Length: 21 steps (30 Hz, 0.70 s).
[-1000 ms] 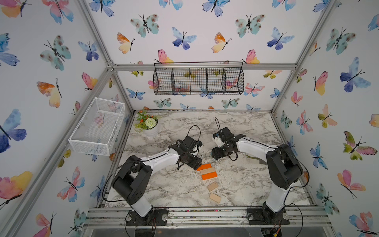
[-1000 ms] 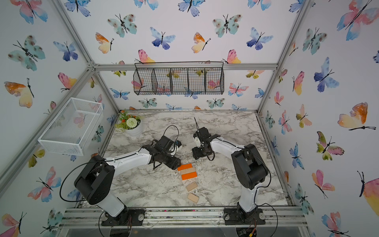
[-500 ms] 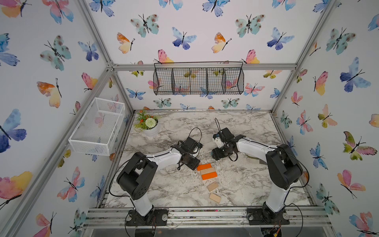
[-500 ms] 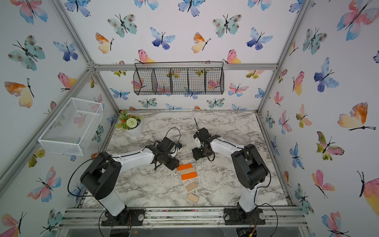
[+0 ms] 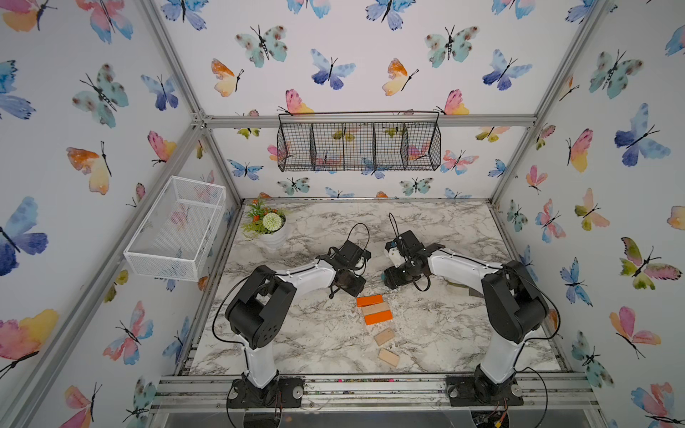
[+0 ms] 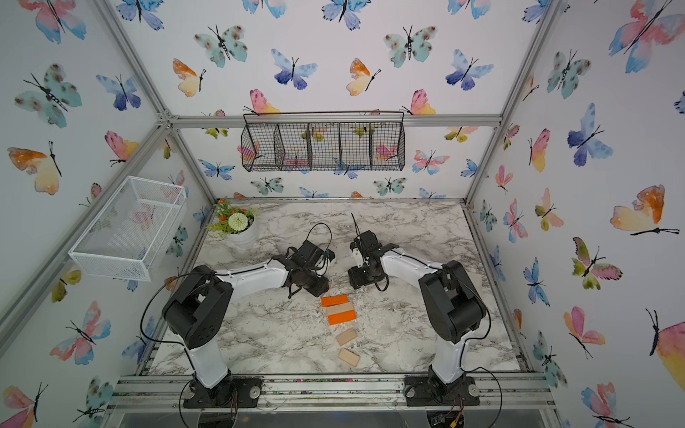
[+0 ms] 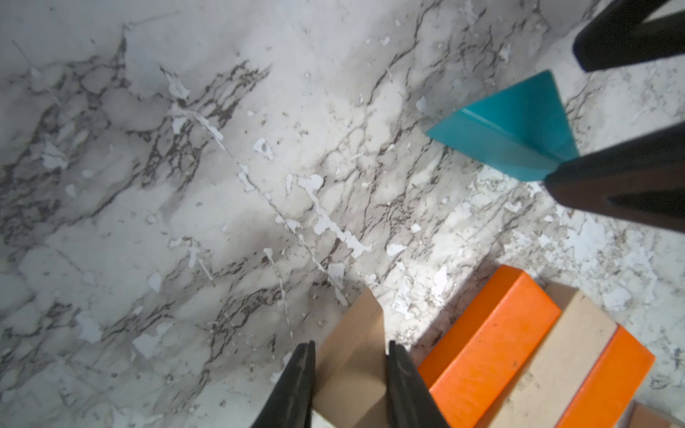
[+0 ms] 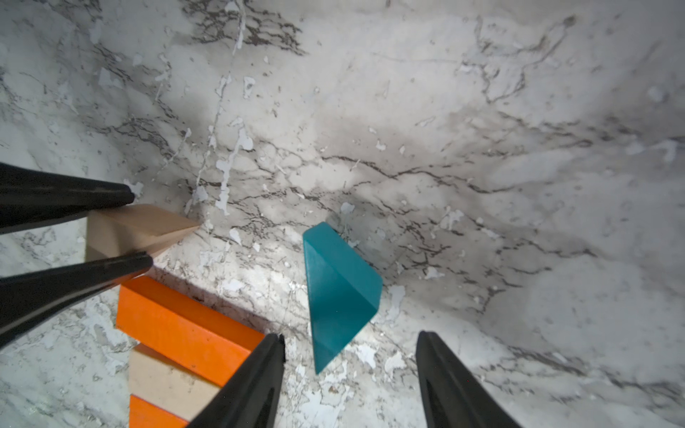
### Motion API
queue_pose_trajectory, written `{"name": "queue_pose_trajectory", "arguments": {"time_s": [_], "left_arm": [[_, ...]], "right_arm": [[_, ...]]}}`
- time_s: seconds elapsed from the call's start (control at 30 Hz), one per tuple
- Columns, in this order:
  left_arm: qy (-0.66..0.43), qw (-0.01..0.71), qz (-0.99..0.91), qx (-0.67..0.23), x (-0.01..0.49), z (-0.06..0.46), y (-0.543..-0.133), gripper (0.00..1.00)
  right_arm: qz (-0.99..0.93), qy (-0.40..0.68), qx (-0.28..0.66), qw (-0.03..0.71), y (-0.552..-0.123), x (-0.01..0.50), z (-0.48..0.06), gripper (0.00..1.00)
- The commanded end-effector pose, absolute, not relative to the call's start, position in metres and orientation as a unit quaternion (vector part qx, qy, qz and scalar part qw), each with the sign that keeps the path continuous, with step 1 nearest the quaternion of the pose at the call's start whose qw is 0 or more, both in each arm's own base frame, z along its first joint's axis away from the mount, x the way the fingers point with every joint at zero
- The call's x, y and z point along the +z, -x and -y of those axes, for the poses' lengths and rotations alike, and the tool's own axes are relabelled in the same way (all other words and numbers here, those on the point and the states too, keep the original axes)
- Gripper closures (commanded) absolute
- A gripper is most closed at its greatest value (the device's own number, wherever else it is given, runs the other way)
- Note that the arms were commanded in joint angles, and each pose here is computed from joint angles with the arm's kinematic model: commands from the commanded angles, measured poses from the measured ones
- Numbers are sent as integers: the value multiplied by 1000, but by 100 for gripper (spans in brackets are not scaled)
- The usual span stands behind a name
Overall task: Assemble a carrot with building blocks
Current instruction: Adjust the building block at the center of the board.
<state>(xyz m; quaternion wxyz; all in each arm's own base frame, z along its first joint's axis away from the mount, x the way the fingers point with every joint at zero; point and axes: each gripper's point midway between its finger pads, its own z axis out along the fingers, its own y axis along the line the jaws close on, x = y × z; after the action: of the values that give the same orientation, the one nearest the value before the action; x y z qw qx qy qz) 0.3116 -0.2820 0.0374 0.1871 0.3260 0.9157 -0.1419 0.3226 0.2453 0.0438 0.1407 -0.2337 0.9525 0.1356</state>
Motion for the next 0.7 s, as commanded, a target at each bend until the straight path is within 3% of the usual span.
{"name": "queue_pose_trajectory", "arguments": {"time_s": [0.0,0.37,0.67], "left_arm": [[-303,168,-927,-141,26,283,-314,74],[-234,149,-954,-115,19,268,-347,100],[-150,119,-974,-122,22,248,-355,100]], "right_arm": [[-954,231,134,139,-318,49,-240,38],[-954,225,144,138,-316,52,-242,41],[-960,208,133,131,-321,46,-241,40]]}}
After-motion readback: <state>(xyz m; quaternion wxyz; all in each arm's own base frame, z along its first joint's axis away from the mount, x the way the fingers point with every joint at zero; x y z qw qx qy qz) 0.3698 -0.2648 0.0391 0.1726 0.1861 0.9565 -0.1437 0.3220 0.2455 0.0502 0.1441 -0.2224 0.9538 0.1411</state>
